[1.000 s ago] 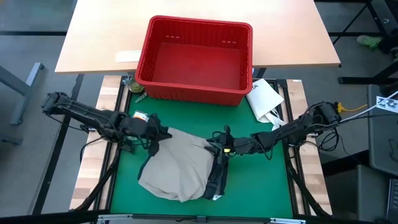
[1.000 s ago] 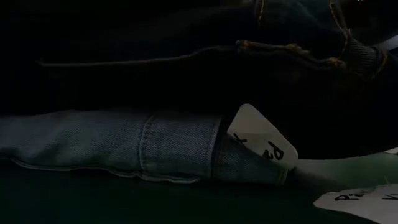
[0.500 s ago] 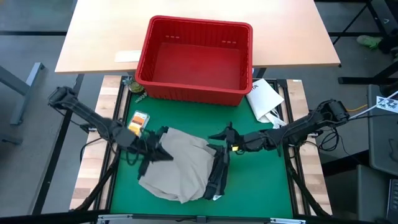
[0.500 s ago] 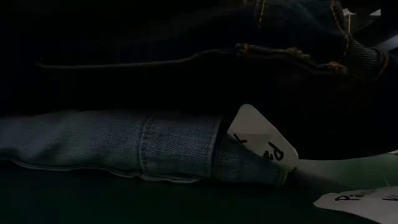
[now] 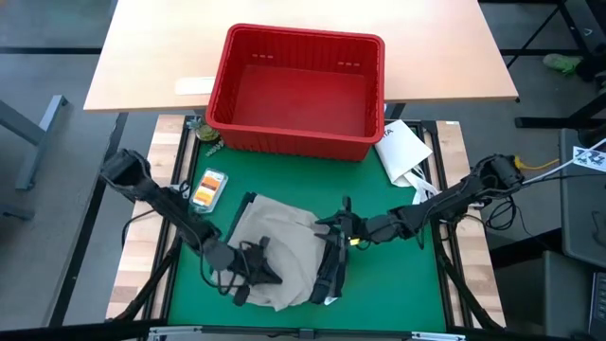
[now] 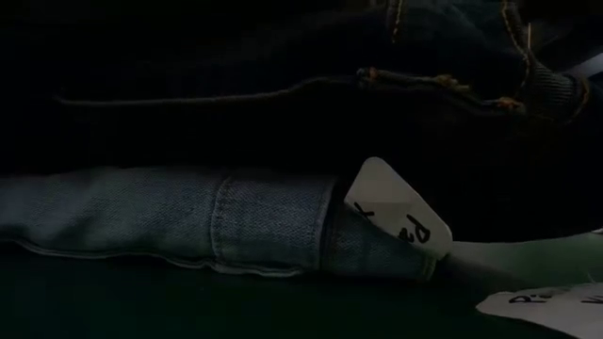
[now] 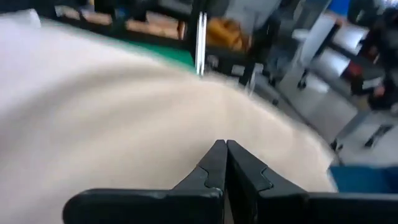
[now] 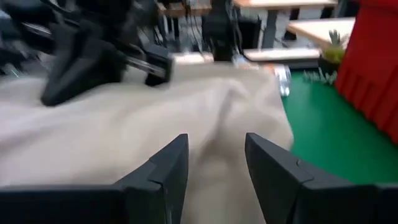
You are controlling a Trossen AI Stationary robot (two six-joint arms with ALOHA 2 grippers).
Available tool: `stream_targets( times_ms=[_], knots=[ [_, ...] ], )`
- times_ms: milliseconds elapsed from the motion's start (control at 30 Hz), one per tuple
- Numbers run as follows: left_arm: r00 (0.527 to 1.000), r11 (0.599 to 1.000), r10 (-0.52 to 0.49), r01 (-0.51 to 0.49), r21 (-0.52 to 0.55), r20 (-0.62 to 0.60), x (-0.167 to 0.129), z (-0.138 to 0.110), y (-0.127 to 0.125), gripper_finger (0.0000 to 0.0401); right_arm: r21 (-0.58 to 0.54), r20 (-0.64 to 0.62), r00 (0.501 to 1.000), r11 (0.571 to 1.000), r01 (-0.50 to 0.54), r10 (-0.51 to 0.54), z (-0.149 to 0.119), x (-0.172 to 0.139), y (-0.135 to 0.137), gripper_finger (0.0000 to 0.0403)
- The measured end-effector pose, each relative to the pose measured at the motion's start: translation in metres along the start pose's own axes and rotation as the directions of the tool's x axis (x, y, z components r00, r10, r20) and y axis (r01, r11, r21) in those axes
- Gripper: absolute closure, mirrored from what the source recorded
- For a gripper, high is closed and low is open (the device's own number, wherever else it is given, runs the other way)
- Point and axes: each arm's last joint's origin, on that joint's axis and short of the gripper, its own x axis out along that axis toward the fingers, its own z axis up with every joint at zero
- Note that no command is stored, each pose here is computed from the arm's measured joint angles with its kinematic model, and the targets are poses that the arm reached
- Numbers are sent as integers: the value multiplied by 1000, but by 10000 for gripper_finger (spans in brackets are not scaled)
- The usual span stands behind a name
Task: Fold Laundry from Bin
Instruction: Put the stacked of clothes into red bin
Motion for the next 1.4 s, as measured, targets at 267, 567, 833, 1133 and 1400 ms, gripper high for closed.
stream_targets(
  times_ms=[267,567,833,1133,1400],
  knots=[
    [994,999,20,-15,45,-110,15,-36,-3,400,-33,-116,989,995,90,-94,-35,17,1,242],
    [993,999,2,4,47,-120,14,-37,-4,400,-26,-142,977,987,159,-161,-40,24,-13,242],
    [993,997,-22,30,68,-113,10,-31,-6,400,-47,-116,991,997,54,-59,-16,10,-14,242],
    [999,995,-20,24,99,-43,1,-12,-7,400,-30,-190,977,994,-108,100,17,-34,-19,242],
    [1000,996,3,-2,87,-12,2,-5,0,400,22,-336,934,992,-120,121,16,-84,-4,242]
  ],
)
